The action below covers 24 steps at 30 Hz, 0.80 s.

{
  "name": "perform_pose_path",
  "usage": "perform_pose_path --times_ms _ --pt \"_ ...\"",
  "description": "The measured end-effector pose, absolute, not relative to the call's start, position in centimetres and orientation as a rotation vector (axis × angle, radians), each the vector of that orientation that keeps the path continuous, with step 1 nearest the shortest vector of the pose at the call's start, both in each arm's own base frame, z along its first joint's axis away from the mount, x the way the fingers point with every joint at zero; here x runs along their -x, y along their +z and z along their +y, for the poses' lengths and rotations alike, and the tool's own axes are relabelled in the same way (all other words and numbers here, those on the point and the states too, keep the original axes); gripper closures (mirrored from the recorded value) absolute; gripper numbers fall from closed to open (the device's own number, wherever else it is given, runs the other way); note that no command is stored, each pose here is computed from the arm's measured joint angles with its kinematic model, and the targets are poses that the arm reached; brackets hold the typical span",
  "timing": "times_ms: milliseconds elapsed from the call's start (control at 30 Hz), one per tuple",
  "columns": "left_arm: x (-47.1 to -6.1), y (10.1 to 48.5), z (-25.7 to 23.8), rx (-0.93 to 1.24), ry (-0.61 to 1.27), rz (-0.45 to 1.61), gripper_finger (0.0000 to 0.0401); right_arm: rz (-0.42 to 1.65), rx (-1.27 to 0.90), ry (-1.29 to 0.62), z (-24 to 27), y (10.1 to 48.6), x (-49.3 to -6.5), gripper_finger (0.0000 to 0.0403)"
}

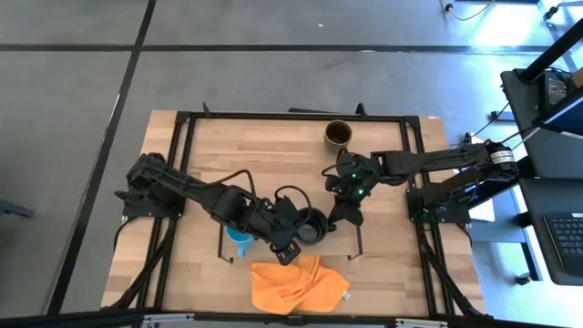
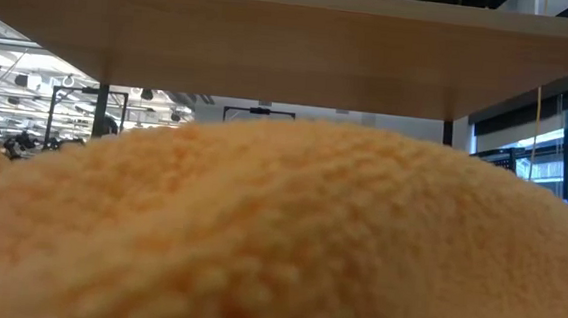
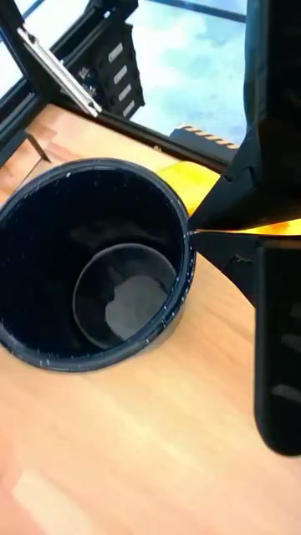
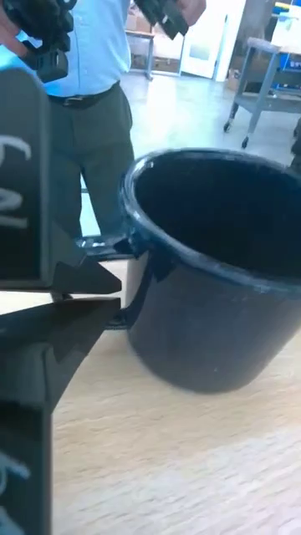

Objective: Stack small to large cups/mugs on shelf
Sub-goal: Put the dark blue mug on the shelf

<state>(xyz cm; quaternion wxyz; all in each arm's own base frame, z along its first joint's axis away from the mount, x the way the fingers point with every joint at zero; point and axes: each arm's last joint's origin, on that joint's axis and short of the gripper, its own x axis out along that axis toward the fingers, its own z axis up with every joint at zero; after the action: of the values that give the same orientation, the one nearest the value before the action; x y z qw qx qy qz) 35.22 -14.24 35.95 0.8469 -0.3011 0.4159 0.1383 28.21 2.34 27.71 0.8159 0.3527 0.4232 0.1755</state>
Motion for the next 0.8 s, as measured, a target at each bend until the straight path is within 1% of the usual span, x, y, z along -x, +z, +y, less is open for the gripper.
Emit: perform_pose_path --times_ms 367,633,800 --pt "-35.9 35.9 -12.2 0.581 0.290 0.889 0.0393 0.892 -0.749 0.399 4.2 28.1 -28.2 0.0380" --pt "-36.6 35.9 -10.0 0.551 0.261 0.916 0.0393 0.796 -0.753 0.400 5.2 28.8 -28.8 0.0380" --pt "-36.9 35.8 -8.6 0.526 0.260 0.923 0.0393 0.748 -0.758 0.362 5.1 29.1 -29.1 0.0380"
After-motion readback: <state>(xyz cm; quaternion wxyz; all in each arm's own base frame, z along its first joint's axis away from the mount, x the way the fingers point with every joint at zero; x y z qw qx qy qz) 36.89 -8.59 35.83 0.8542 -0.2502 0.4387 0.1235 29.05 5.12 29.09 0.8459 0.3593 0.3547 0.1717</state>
